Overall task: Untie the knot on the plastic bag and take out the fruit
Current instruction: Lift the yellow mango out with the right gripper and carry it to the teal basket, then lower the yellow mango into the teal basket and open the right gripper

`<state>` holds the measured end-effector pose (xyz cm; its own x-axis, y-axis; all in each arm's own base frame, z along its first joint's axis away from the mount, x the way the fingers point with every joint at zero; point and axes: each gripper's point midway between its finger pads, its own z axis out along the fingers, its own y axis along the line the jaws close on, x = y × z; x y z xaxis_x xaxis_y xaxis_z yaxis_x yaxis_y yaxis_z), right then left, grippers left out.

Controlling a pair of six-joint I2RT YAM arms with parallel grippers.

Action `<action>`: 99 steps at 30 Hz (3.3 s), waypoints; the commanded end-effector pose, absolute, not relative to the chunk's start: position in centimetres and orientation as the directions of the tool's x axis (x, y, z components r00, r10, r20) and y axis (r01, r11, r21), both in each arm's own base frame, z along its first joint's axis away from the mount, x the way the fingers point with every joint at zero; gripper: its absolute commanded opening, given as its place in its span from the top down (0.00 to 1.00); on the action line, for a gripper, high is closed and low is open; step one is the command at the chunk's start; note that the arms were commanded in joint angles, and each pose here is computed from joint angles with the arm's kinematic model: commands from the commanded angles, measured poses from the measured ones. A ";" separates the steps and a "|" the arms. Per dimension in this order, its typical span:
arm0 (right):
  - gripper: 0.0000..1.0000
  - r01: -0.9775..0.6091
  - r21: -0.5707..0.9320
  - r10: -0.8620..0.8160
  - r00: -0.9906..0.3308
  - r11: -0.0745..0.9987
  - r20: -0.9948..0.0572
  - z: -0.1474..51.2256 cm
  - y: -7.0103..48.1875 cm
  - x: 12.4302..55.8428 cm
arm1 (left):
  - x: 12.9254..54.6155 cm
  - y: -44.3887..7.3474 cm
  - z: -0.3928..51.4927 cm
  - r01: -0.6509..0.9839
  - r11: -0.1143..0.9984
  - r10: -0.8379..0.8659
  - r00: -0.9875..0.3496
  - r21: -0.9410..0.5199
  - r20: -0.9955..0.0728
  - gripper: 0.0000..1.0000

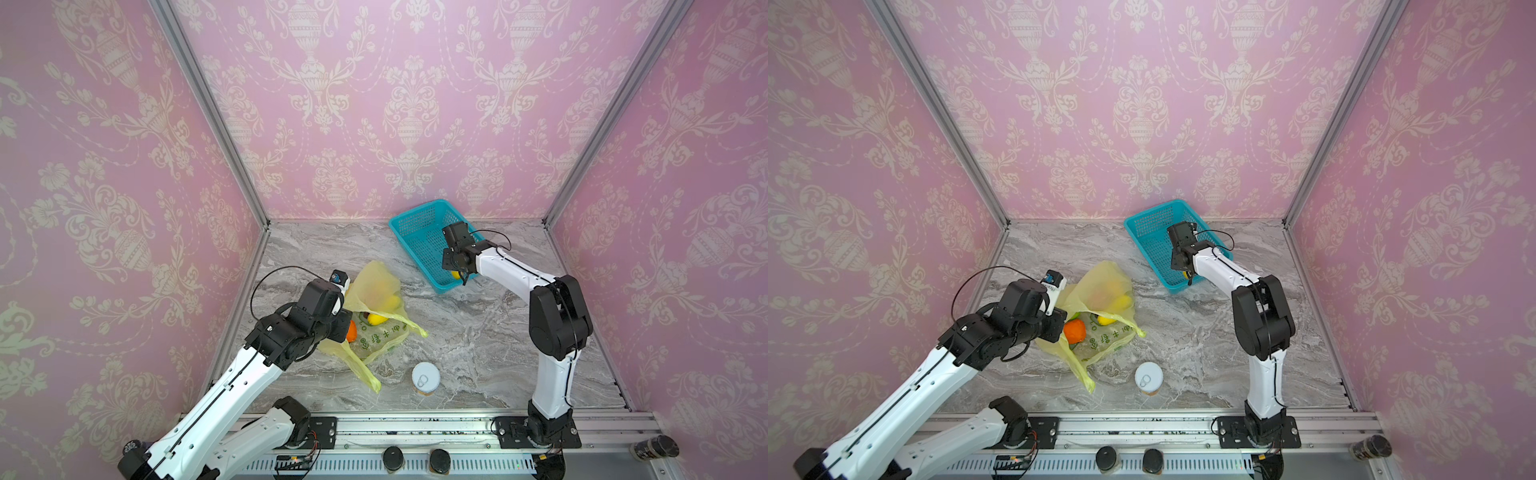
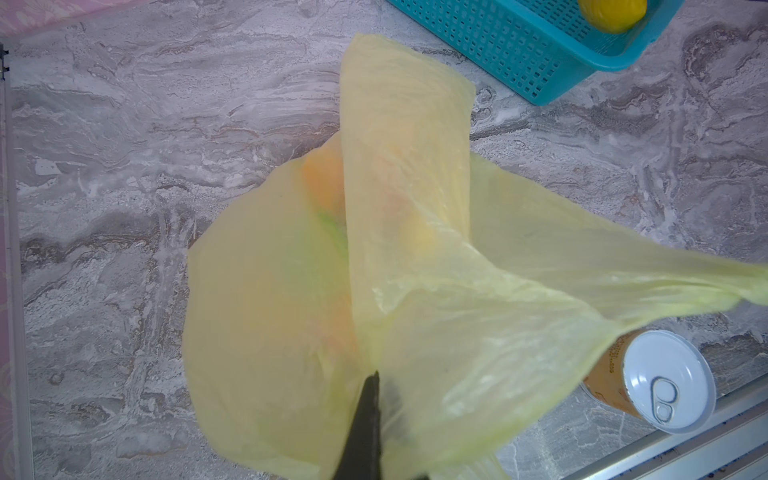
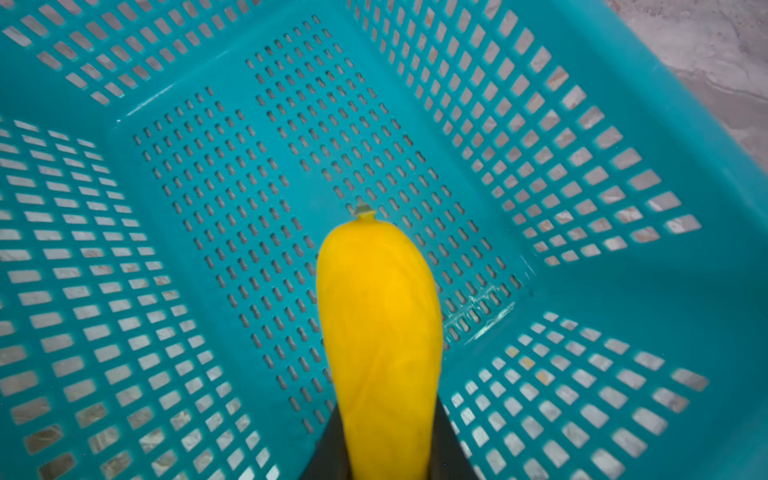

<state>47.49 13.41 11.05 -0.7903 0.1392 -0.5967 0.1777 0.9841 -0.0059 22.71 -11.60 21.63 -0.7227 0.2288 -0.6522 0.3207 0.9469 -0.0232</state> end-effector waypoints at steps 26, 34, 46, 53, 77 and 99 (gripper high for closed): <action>1.00 0.249 -0.027 0.195 -0.816 0.968 -0.545 8.6 12.5 40.6 | 22.1 -11.8 21.8 0.331 0.942 0.207 -0.720 -0.065 -0.662 1.00; 0.99 0.396 -0.037 0.327 -0.803 0.917 -0.499 6.2 7.9 41.9 | 22.1 -11.8 21.8 0.332 0.941 0.207 -0.721 -0.067 -0.662 1.00; 0.73 0.524 0.067 0.492 -0.738 0.849 -0.462 4.5 7.6 39.7 | 22.0 -11.7 22.0 0.330 0.942 0.201 -0.713 -0.068 -0.672 1.00; 0.49 0.545 0.097 0.516 -0.702 0.833 -0.490 5.7 7.0 38.7 | 21.9 -11.6 22.1 0.329 0.942 0.200 -0.711 -0.067 -0.675 1.00; 0.52 0.221 0.158 0.272 -0.760 0.962 -0.590 11.5 14.1 41.8 | 22.0 -11.6 22.0 0.326 0.943 0.199 -0.713 -0.066 -0.672 1.00; 0.64 0.407 -0.082 0.287 -0.760 0.910 -0.584 8.0 9.7 40.4 | 21.9 -11.5 22.2 0.325 0.943 0.197 -0.708 -0.066 -0.678 1.00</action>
<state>41.17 11.48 6.72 -0.7983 0.2533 -0.5464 0.3439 0.9365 -0.0683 22.15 -11.78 22.45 -0.7013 0.2140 -0.6800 0.3376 0.9398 -0.0524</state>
